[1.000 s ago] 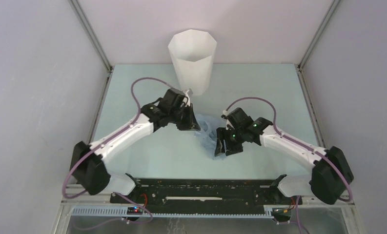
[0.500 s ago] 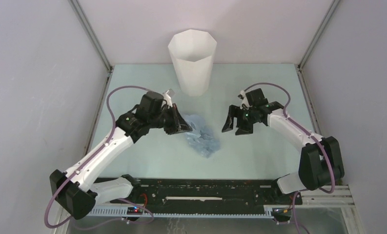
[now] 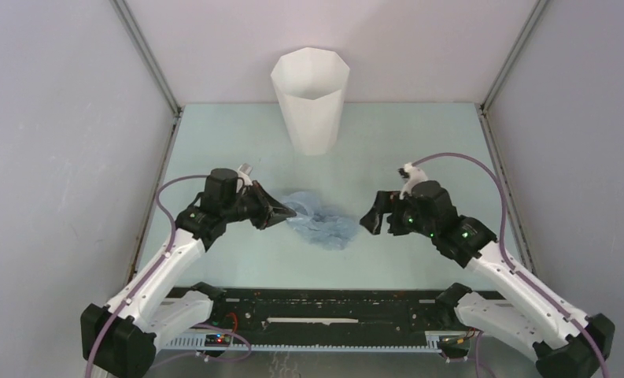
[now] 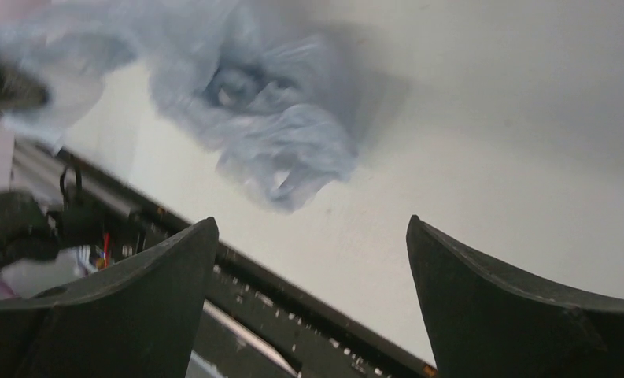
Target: Put the trash bags into the trash bin
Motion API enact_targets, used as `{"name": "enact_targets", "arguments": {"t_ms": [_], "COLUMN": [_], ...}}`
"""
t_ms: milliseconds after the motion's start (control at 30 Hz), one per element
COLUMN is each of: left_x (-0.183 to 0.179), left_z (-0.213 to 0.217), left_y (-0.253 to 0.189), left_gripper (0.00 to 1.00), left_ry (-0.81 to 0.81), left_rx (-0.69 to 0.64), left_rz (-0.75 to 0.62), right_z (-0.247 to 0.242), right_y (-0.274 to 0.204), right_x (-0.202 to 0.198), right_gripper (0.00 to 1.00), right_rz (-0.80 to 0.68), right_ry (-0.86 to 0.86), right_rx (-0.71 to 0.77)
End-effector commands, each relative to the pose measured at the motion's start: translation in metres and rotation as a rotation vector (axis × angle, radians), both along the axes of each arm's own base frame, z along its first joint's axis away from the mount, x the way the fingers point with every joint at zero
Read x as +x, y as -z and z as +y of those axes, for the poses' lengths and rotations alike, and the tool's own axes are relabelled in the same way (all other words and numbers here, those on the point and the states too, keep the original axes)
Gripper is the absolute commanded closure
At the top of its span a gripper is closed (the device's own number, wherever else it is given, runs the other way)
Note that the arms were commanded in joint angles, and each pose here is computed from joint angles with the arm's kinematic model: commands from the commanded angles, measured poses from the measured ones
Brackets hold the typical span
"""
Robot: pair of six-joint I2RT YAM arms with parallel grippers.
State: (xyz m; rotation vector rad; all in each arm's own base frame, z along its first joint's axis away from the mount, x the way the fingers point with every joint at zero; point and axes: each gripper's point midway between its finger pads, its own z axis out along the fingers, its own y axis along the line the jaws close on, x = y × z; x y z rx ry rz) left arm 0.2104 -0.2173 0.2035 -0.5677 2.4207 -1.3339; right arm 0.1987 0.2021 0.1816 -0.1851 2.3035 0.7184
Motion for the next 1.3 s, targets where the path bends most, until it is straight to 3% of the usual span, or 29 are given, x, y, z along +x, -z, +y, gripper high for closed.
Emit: {"name": "enact_targets", "arguments": {"t_ms": [0,133,400,600,700,867,1000,1033,1133,1267], "left_x": [-0.002,-0.005,-0.006,-0.007,-0.007,-0.011,-0.006,-0.001,0.019,0.053], "left_z": [0.001,0.007,0.017,0.019,0.018,0.020,0.028,0.032,0.047,0.084], "left_y": [-0.013,-0.012,-0.004,0.001,0.002,0.007,0.007,0.005,-0.009,-0.061], "left_gripper": [1.00,1.00,1.00,1.00,1.00,1.00,1.00,1.00,1.00,1.00], "left_ry": [-0.036,-0.060,-0.103,-0.103,-0.099,-0.073,-0.071,-0.073,-0.061,-0.101], "left_rx": [-0.122,-0.136,-0.164,-0.174,-0.172,-0.132,-0.023,0.020,0.208,0.548], "left_rz": [0.016,0.014,0.029,0.041,0.046,0.046,0.020,0.002,-0.069,-0.199], "right_z": [-0.010,0.009,0.033,0.060,0.072,0.072,0.058,0.050,0.031,-0.016], "right_y": [0.015,0.029,0.078,0.093,0.099,0.102,0.073,0.068,0.024,-0.038], "right_x": [0.023,0.025,0.027,0.032,0.035,0.046,0.057,0.052,0.070,0.095], "right_gripper": [0.02,0.04,0.15,0.14,0.19,0.41,0.95,1.00,1.00,1.00], "right_rz": [0.081,0.240,0.465,0.440,0.443,0.439,0.448,0.482,0.396,0.262], "right_ry": [0.084,-0.020,-0.065,-0.151,-0.175,-0.168,-0.119,-0.103,-0.107,-0.023], "right_rx": [0.176,0.330,0.370,0.432,0.456,0.455,0.356,0.304,0.137,-0.109]}}
